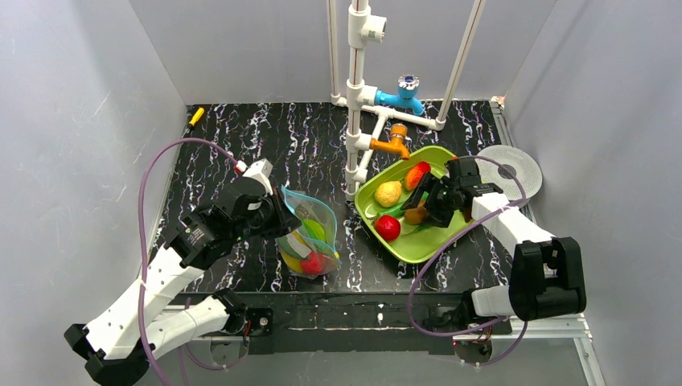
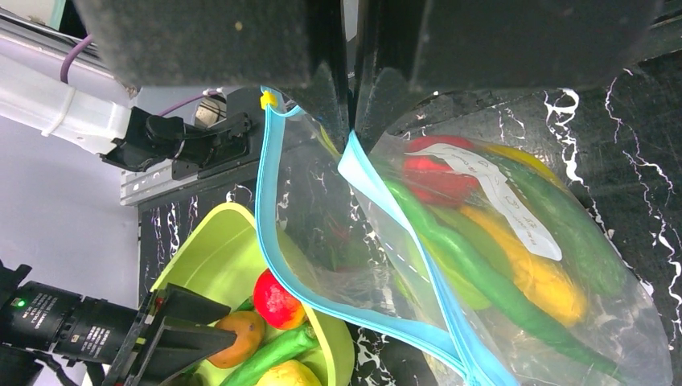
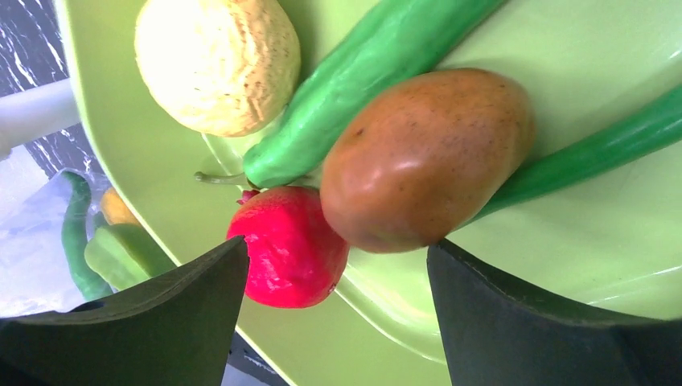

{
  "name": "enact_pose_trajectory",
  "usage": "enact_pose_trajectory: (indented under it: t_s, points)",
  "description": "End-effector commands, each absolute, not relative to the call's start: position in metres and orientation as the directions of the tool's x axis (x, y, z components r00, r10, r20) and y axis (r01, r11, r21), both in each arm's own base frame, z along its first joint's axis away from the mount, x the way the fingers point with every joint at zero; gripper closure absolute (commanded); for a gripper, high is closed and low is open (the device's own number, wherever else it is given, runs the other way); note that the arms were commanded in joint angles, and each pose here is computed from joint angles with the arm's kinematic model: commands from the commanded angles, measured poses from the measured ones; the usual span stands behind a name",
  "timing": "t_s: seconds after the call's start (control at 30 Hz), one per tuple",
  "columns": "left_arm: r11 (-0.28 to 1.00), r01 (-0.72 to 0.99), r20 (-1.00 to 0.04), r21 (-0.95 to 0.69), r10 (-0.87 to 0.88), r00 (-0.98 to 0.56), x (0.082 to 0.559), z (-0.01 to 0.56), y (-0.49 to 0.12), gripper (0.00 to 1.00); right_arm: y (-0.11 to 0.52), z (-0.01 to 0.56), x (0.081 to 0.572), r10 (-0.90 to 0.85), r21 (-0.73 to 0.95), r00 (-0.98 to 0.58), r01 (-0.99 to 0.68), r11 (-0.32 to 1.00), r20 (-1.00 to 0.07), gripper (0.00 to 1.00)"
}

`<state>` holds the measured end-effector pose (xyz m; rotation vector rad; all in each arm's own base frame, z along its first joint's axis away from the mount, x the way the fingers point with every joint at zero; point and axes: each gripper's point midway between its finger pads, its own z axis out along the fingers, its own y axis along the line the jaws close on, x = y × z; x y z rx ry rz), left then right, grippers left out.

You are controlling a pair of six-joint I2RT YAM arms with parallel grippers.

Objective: Place the food in the zip-top bag and seal the zipper
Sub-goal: Pick up the fake vegetable from the bin.

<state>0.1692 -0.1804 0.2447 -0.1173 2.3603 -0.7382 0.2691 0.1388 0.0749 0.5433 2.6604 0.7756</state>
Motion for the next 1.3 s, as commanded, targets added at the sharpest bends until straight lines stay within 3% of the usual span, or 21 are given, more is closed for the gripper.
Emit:
enact_pose_trajectory:
  t_s: [0.0, 0.47, 0.67, 0.93, 1.1, 1.27]
  points:
    - [0.834, 0.111, -0.556, -0.540, -0.255, -0.791, 0.169, 0.242, -0.184, 1.00, 0.132, 0.091, 0.282, 0.410, 0.531, -0.871, 0.220, 0.818, -0.272, 0.13]
    - [0.838, 0.103, -0.555, -0.535, -0.257, -0.791, 0.166, 0.244, -0.180, 1.00, 0.128, 0.058, 0.304, 0.420, 0.471, -0.874, 0.271, 0.839, -0.245, 0.18]
    - [0.839, 0.108, -0.553, -0.533, -0.248, -0.796, 0.169, 0.243, -0.184, 1.00, 0.127, 0.063, 0.303, 0.406, 0.473, -0.866, 0.238, 0.848, -0.292, 0.36]
    - [0.839, 0.107, -0.540, -0.533, -0.240, -0.807, 0.171, 0.236, -0.189, 1.00, 0.129, 0.093, 0.289, 0.345, 0.462, -0.832, 0.123, 0.878, -0.434, 0.86]
    - [0.838, 0.110, -0.540, -0.534, -0.238, -0.807, 0.173, 0.237, -0.191, 1.00, 0.141, 0.118, 0.272, 0.293, 0.470, -0.811, 0.025, 0.882, -0.507, 0.99]
    - [0.836, 0.105, -0.536, -0.539, -0.244, -0.808, 0.172, 0.235, -0.191, 1.00, 0.163, 0.143, 0.246, 0.247, 0.513, -0.787, -0.101, 0.852, -0.565, 0.99]
